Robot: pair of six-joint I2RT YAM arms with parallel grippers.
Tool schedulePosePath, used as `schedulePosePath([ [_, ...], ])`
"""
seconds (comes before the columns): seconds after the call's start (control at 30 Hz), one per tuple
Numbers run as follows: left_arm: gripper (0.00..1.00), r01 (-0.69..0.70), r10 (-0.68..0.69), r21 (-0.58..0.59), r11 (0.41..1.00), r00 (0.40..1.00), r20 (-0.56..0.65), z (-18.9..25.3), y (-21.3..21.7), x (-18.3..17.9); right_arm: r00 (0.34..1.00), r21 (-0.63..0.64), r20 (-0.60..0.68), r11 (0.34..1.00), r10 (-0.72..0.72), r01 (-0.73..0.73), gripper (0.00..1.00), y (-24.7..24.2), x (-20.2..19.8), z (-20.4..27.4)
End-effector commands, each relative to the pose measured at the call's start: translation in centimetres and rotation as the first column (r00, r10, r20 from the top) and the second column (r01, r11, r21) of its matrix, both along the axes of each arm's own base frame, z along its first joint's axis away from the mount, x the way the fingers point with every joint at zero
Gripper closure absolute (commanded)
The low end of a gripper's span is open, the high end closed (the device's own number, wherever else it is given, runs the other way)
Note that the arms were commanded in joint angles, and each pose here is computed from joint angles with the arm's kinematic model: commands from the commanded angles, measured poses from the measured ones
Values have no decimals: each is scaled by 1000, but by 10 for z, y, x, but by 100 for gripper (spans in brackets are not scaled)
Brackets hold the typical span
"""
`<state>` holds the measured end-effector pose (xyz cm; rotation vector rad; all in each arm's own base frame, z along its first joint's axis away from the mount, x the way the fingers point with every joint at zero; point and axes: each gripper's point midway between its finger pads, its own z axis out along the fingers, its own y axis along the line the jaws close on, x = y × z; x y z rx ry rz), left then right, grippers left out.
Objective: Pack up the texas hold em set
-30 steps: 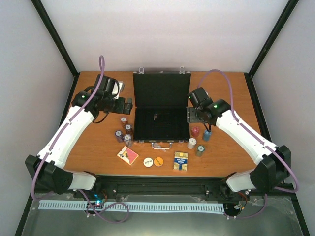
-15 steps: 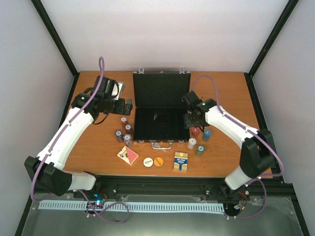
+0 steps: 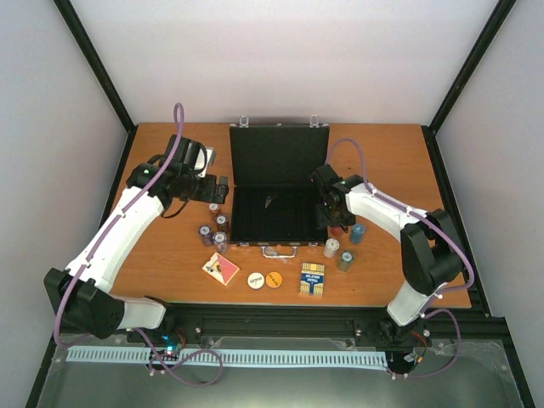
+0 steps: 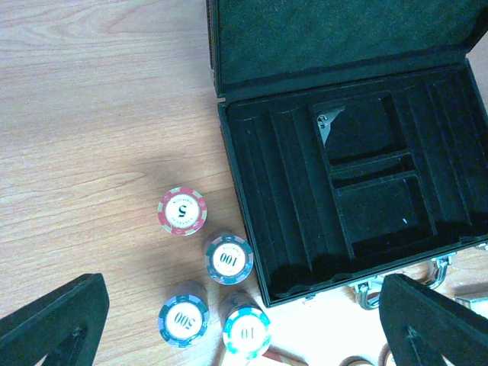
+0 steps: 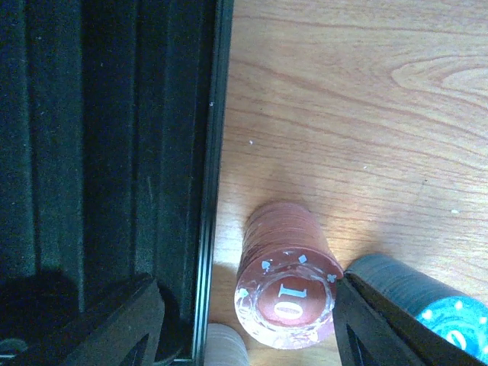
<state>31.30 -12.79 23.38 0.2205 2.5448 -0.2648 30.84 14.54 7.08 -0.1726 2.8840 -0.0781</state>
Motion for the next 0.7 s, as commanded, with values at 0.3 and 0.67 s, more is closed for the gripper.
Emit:
schedulePosePath([
  [0.3, 0, 2, -2, 12, 1000, 1000, -19, -4, 0, -2, 999, -52, -20, 998, -29, 28, 37, -19, 0, -16],
  [0.67, 0, 3, -3, 11, 1000, 999, -43, -12, 0, -6, 999, -79, 19, 996, -29, 30, 36, -25, 3, -4],
])
